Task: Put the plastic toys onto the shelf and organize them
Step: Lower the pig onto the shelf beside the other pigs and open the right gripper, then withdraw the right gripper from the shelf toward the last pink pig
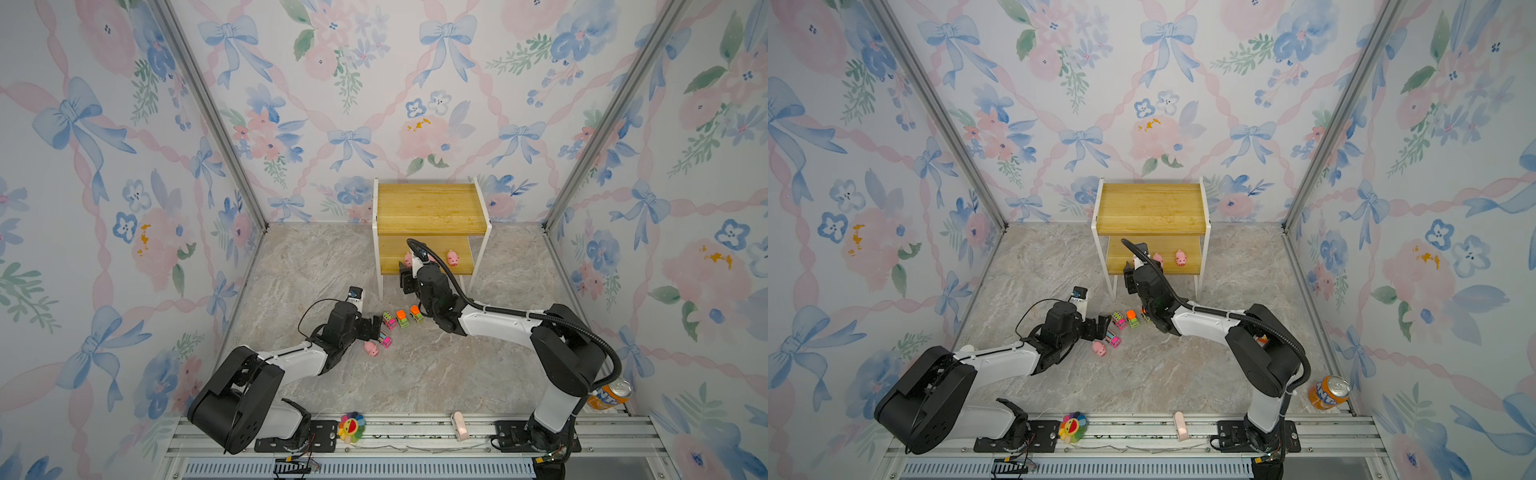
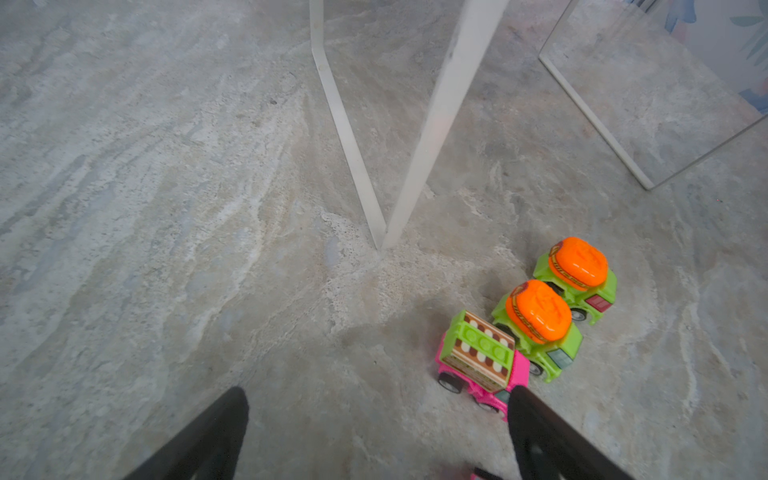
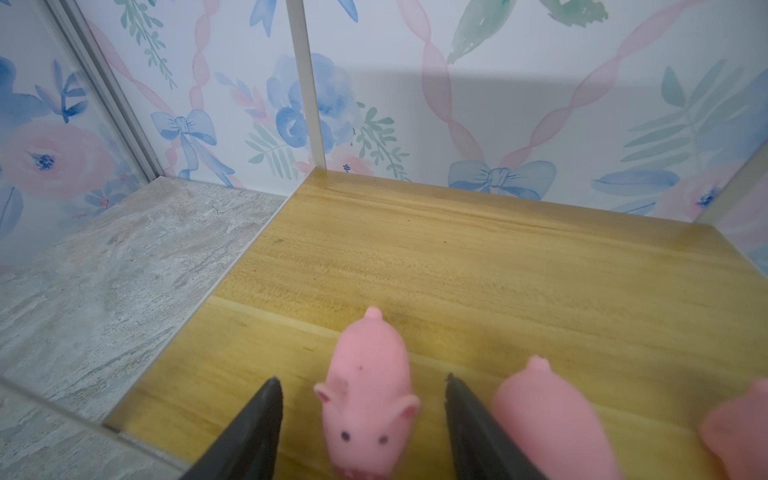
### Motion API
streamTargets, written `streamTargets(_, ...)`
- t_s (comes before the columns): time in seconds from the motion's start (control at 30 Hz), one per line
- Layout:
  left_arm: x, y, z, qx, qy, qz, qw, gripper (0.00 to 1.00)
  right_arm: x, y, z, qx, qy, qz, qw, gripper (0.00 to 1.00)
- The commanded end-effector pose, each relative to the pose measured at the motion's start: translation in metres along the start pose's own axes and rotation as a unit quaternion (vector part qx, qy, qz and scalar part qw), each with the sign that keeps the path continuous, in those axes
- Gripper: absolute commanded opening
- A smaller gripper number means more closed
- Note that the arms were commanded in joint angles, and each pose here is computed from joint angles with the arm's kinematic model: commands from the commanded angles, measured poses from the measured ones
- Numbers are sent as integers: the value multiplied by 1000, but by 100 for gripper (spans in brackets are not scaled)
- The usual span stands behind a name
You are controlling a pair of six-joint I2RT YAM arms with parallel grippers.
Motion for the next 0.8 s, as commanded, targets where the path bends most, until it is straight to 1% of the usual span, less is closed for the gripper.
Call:
streamTargets(0.0, 0, 0, -1, 1, 7, -11, 1000, 98, 20, -2, 16, -3, -23, 7, 1000, 66)
streamTargets(0.17, 1, 1, 0, 2, 5, -11, 1000, 98, 21, -4, 30, -2, -21, 10, 1000, 69)
streamTargets(0.27, 0, 2, 0, 4, 5, -10, 1000, 98, 23, -10, 45, -6, -19, 14, 1000, 71)
streamTargets(0.53, -2, 3, 2, 4, 5, -9, 1000, 98, 12, -29, 98, -20, 12, 66, 998, 73)
streamTargets(0.6, -1, 3, 3, 2, 4, -9, 1000, 98, 10, -33, 114, 6, 9, 81, 997, 73)
streamTargets(0.63, -1, 3, 3, 2, 4, -8, 1000, 98, 7, -34, 123, 30, 11, 90, 995, 73)
streamTargets(0.67, 0, 3, 4, 0, 3, -8, 1000, 98, 4, -34, 129, 60, 18, 96, 993, 73)
streamTargets(0.7, 0, 3, 4, -1, 3, -6, 1000, 98, -1, -32, 135, 104, 34, 103, 989, 73)
streamTargets(0.77, 2, 1, 5, -8, 2, -2, 1000, 98, -15, -24, 147, 194, 64, 114, 972, 72)
Point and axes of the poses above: each gripper's point midway between its finger pads, its own z axis back along the fingers, its own y axis along the line the jaws close on, x = y × z, the point moved 6 cm from there along z, back along the fingers, and after that the axes turned 14 degrees about z, right-handed, at the moved point
